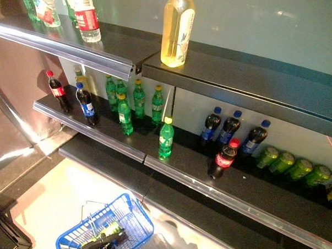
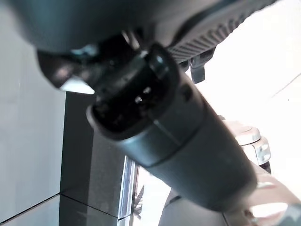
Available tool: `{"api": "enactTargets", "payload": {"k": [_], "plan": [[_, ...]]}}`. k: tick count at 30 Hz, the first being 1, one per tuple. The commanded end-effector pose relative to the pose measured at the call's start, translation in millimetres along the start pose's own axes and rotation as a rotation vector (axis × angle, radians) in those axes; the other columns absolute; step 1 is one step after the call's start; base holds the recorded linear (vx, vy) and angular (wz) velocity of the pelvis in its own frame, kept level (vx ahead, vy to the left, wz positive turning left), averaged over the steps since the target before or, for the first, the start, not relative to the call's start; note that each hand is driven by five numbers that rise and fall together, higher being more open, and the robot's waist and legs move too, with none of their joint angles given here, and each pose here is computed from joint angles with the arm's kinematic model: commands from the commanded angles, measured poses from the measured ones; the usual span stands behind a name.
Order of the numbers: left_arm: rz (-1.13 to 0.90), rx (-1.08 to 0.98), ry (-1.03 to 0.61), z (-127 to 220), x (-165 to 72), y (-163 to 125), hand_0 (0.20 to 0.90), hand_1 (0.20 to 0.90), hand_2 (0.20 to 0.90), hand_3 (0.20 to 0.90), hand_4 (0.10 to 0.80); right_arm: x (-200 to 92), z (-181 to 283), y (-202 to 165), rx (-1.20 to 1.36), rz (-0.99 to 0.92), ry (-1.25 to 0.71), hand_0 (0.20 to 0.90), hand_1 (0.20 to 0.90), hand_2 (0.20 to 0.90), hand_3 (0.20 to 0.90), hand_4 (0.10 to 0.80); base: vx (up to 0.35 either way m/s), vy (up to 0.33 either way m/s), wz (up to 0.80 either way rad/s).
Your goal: Pick up the drink and place into the basket.
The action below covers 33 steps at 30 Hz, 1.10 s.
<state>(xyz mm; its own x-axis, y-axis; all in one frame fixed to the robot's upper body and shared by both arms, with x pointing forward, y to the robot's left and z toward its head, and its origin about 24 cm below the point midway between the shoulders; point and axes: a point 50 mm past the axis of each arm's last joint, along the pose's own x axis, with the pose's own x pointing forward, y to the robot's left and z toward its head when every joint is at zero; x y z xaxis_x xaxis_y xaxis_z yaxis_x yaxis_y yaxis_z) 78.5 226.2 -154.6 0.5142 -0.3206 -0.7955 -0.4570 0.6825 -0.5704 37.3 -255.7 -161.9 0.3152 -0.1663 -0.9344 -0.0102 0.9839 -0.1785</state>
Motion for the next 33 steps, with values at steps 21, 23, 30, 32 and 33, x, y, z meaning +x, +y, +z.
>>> {"api": "enactTargets", "payload": {"k": [21,23,30,32,33], "plan": [[-0.557,0.114,-0.279,88.7,31.7,-118.8,0.300,0.300,0.300,0.200,0.100,1.3,139.3,-30.2,0.100,-0.111,-0.465,0.900,0.900,0.900,0.900,0.800,-0.140,0.012,0.11],[-0.562,0.120,-0.283,89.7,31.8,-120.6,0.300,0.300,0.300,0.200,0.100,-1.1,149.1,-29.6,0.099,-0.108,-0.517,0.900,0.900,0.900,0.900,0.800,-0.024,-0.023,0.16],[-0.599,0.147,-0.285,92.3,32.1,-130.4,0.300,0.300,0.300,0.200,0.100,-21.4,204.6,-18.0,0.083,-0.062,-0.806,0.900,0.900,0.900,0.900,0.800,-0.023,0.000,0.05],[-0.602,0.150,-0.286,92.2,32.0,-131.5,0.300,0.300,0.300,0.200,0.100,-26.6,214.1,-14.4,0.071,-0.050,-0.856,0.900,0.900,0.900,0.900,0.800,-0.002,0.004,0.04],[-0.605,0.159,-0.289,93.3,31.9,-133.8,0.300,0.300,0.300,0.200,0.100,-34.4,226.8,-9.7,0.046,-0.027,-0.926,0.900,0.900,0.900,0.900,0.800,-0.011,-0.009,0.04]]}}
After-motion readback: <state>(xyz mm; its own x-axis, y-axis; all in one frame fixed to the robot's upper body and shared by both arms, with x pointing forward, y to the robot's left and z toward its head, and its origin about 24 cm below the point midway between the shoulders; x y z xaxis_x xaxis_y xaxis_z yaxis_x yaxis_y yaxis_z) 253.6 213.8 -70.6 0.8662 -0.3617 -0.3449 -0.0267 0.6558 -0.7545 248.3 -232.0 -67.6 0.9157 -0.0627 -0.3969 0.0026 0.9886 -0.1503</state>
